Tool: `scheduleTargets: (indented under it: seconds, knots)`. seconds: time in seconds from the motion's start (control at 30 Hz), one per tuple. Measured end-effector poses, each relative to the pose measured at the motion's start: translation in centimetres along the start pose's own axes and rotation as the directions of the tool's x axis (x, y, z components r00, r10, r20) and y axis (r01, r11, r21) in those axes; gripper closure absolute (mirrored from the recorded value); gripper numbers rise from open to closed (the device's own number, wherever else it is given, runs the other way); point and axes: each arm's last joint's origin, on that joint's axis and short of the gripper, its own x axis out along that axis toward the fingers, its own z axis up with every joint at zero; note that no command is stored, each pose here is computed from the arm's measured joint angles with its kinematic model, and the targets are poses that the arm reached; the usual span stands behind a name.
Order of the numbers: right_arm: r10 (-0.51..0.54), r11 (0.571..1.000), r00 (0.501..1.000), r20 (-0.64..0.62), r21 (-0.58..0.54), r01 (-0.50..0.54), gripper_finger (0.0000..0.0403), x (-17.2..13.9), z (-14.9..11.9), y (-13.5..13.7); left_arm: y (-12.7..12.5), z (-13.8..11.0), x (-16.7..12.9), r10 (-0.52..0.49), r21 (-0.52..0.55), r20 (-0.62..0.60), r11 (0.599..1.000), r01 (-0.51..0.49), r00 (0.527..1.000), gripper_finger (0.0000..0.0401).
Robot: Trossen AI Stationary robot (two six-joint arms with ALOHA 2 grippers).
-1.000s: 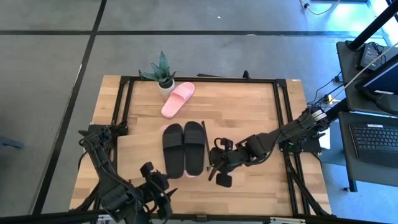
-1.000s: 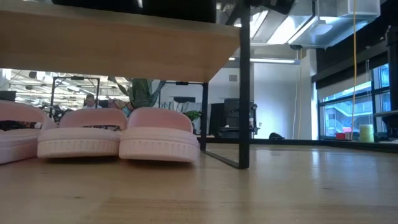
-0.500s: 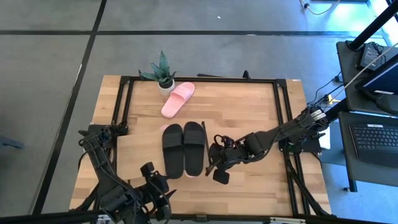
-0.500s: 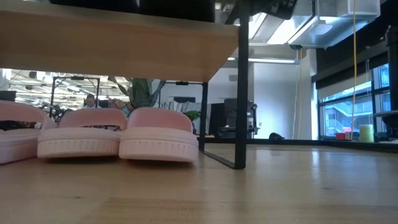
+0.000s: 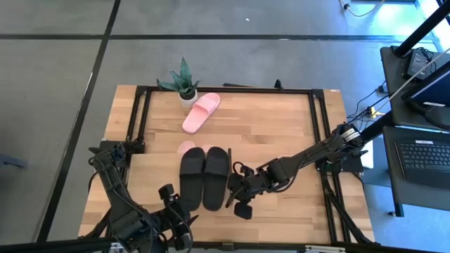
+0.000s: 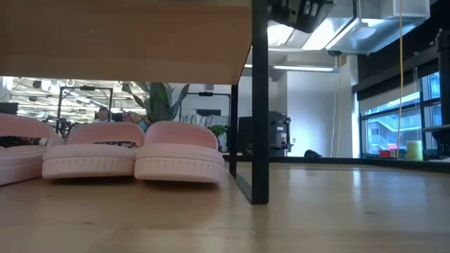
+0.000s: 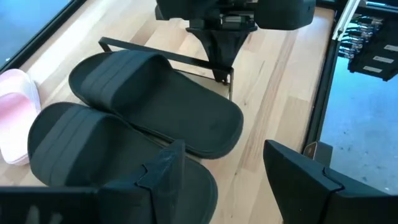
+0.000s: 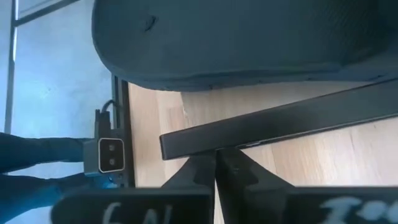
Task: Pick and place slides into the shelf
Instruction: Adjust the shelf
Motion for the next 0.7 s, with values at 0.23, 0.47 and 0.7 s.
scheduleTargets:
  seconds: [0.23, 0.47, 0.7]
  knots:
    - [-0.001, 1.0, 1.0, 0.016, 0.007, 0.001, 0.0394, 0.3, 0.4, -0.3, 0.0, -0.1, -0.1, -0.001, 0.004, 0.0, 1.0, 0.001, 1.0, 0.0193]
    - [0.018, 1.0, 0.999, 0.044, -0.012, -0.017, 0.0399, 1.0, 0.7, -0.2, -0.1, -0.1, -0.1, -0.004, 0.006, 0.0, 1.0, 0.004, 1.0, 0.0193]
    - [-0.001, 0.999, 0.997, 0.076, -0.033, 0.003, 0.0398, 1.0, 1.0, -0.4, -0.1, -0.2, -0.2, -0.004, 0.006, 0.0, 1.0, 0.004, 1.0, 0.0193]
